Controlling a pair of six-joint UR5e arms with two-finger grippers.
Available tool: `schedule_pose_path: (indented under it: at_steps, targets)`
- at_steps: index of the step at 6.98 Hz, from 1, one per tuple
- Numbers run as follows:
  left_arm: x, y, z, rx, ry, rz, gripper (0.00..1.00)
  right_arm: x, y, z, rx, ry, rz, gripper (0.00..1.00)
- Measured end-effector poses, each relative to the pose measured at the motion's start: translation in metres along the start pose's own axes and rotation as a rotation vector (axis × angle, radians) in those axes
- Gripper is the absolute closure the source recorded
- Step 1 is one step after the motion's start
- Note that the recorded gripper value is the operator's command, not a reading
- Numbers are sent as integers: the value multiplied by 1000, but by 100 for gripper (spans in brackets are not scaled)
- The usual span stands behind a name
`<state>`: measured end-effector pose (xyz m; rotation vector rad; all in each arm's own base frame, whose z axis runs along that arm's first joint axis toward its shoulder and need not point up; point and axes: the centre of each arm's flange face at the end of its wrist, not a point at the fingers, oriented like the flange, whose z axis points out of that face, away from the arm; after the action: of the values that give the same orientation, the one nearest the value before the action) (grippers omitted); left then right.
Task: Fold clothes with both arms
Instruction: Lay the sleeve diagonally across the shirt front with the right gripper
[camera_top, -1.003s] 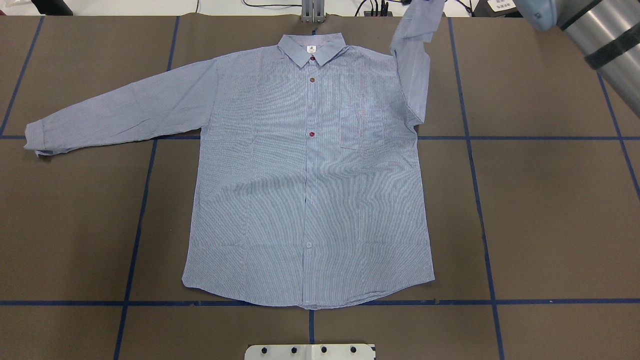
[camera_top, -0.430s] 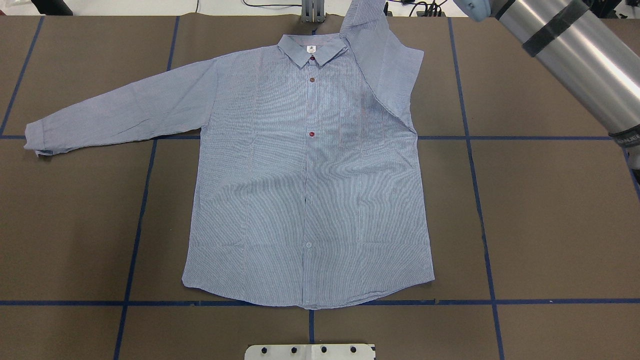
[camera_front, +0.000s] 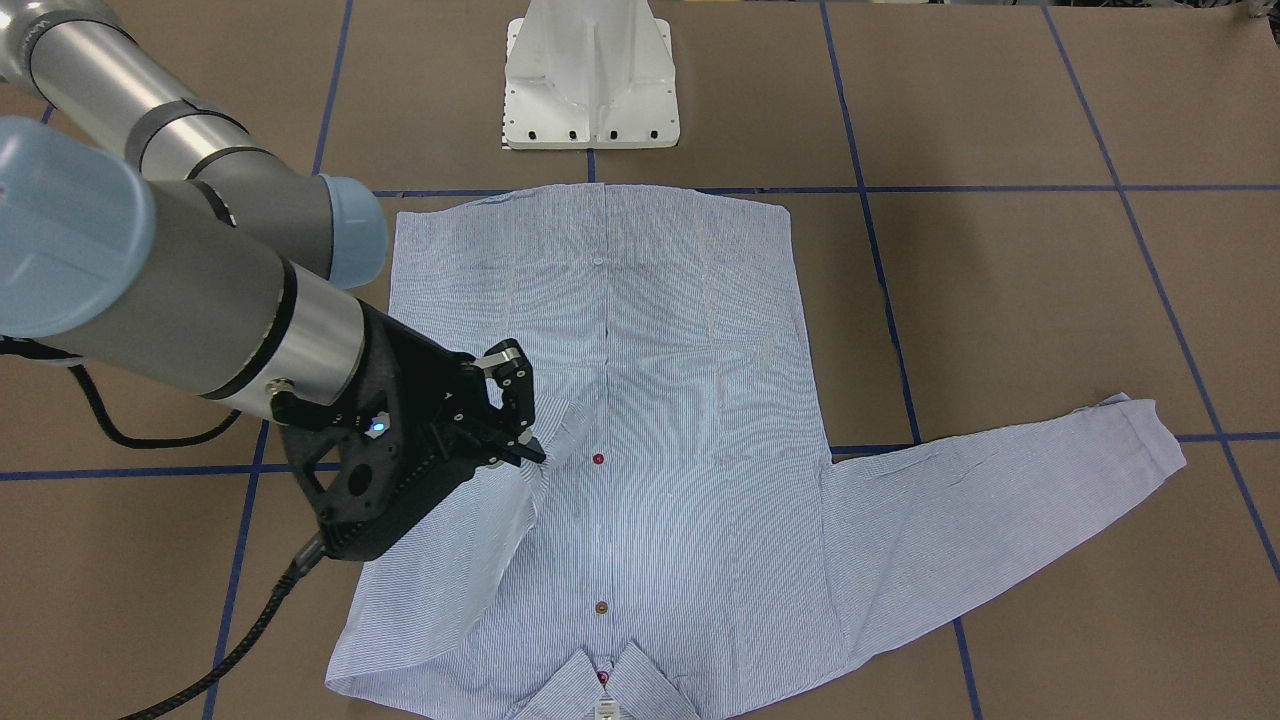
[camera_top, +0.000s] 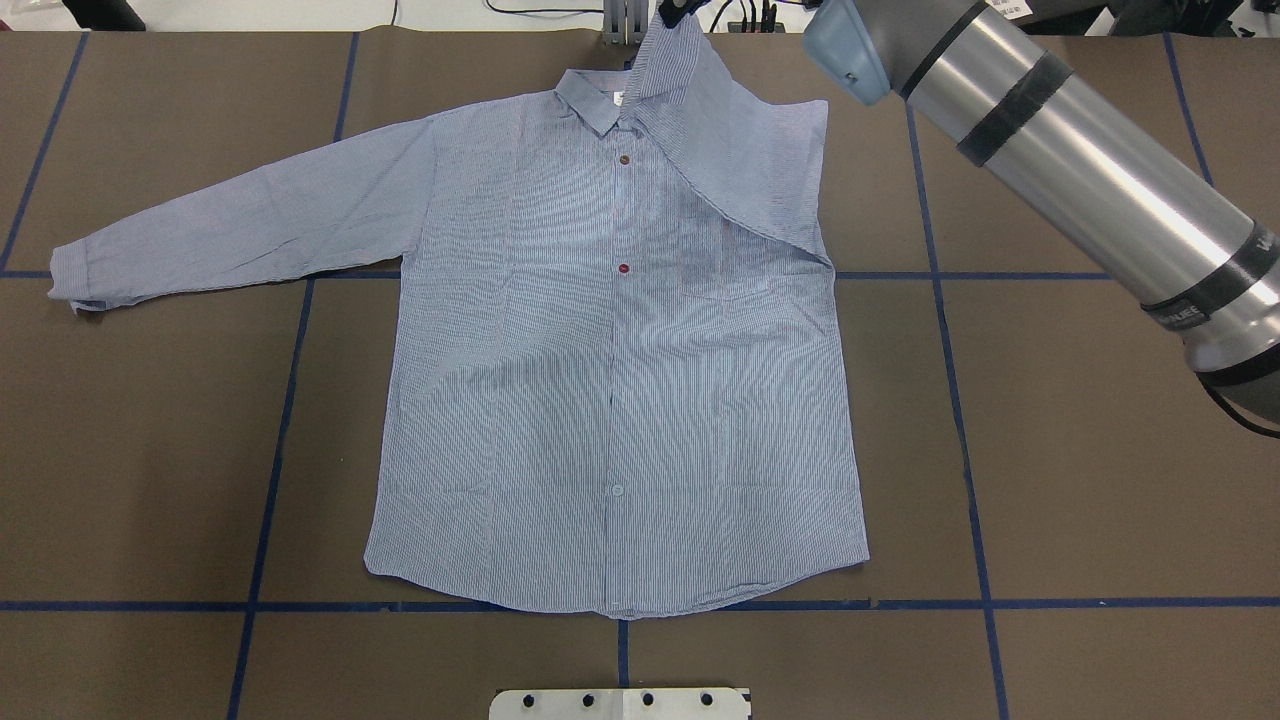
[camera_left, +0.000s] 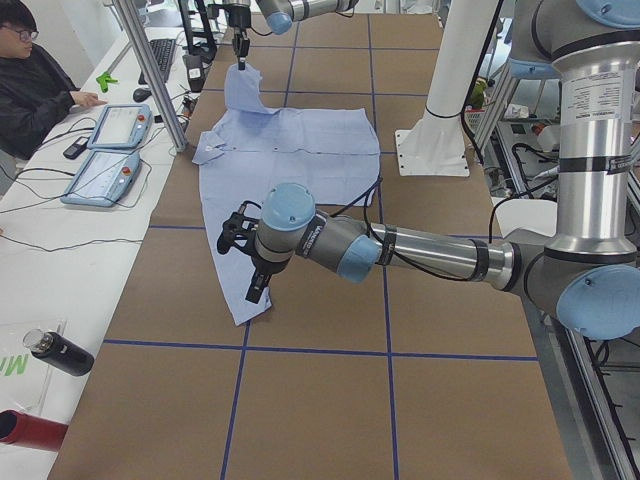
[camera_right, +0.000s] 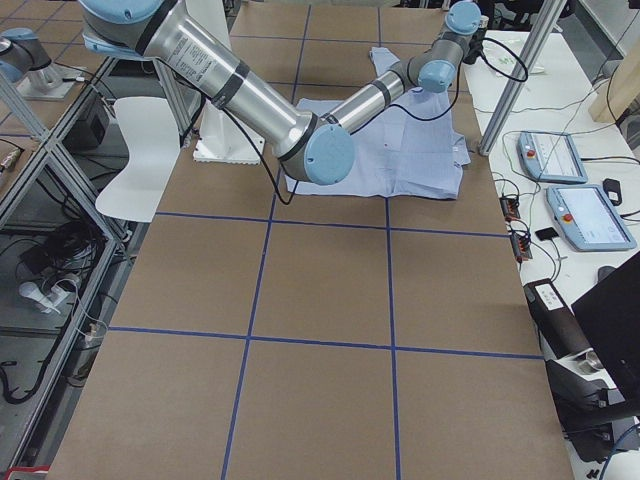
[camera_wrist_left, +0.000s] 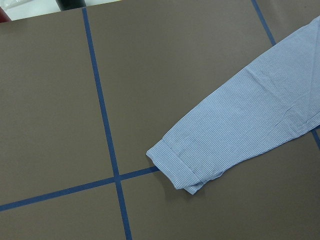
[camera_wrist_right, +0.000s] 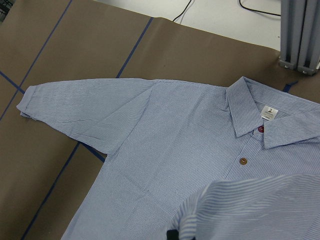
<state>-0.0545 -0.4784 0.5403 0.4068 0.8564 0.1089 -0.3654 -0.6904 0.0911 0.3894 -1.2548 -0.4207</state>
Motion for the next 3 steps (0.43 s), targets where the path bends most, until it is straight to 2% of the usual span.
schedule_pose_path:
  at_steps: [3]
  targets:
    - [-2, 1, 2, -5, 0, -5, 0, -27, 4, 45, -1, 35, -22, 100]
